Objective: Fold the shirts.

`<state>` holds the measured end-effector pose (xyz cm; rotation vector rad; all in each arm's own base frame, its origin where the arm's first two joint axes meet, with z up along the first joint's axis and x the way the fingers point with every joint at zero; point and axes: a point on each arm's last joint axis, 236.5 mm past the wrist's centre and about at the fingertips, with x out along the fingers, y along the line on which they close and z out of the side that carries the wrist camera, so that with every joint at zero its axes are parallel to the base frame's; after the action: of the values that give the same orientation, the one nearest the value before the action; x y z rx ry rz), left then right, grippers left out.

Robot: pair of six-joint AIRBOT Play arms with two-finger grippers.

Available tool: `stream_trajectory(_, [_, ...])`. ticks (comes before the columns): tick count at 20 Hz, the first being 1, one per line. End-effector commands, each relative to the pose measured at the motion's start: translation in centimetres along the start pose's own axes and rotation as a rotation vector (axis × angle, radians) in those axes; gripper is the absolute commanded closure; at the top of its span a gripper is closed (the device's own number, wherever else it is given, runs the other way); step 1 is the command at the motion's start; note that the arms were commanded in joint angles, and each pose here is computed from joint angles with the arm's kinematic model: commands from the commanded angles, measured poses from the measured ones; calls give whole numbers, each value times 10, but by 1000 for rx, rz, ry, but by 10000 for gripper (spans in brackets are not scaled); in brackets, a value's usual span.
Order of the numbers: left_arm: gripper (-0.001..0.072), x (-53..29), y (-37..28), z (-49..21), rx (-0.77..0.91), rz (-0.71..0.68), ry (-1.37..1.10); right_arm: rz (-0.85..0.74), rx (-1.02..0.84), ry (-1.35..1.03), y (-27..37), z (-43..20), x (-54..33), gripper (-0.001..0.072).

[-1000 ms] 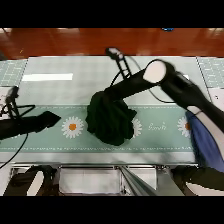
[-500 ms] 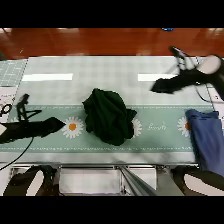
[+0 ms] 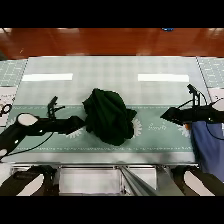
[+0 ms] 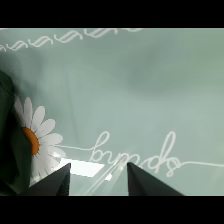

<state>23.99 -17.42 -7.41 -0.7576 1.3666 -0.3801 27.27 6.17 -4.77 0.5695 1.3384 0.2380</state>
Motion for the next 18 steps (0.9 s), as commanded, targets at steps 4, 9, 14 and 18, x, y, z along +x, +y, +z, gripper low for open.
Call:
stream_trajectory(4, [200, 42, -7, 9, 3, 16, 94, 41, 19, 12, 5, -11, 4, 304])
stream_trajectory(9, [687, 53, -22, 14, 117, -1, 143, 75, -39, 80, 31, -30, 18, 304])
stream_trajectory(14, [687, 45, -27, 8, 147, -28, 193, 156, -106, 207, 87, -70, 62, 304])
stream_trajectory(18, [687, 44, -27, 5, 142, -33, 204, 196, -118, 261, 108, -87, 100, 304])
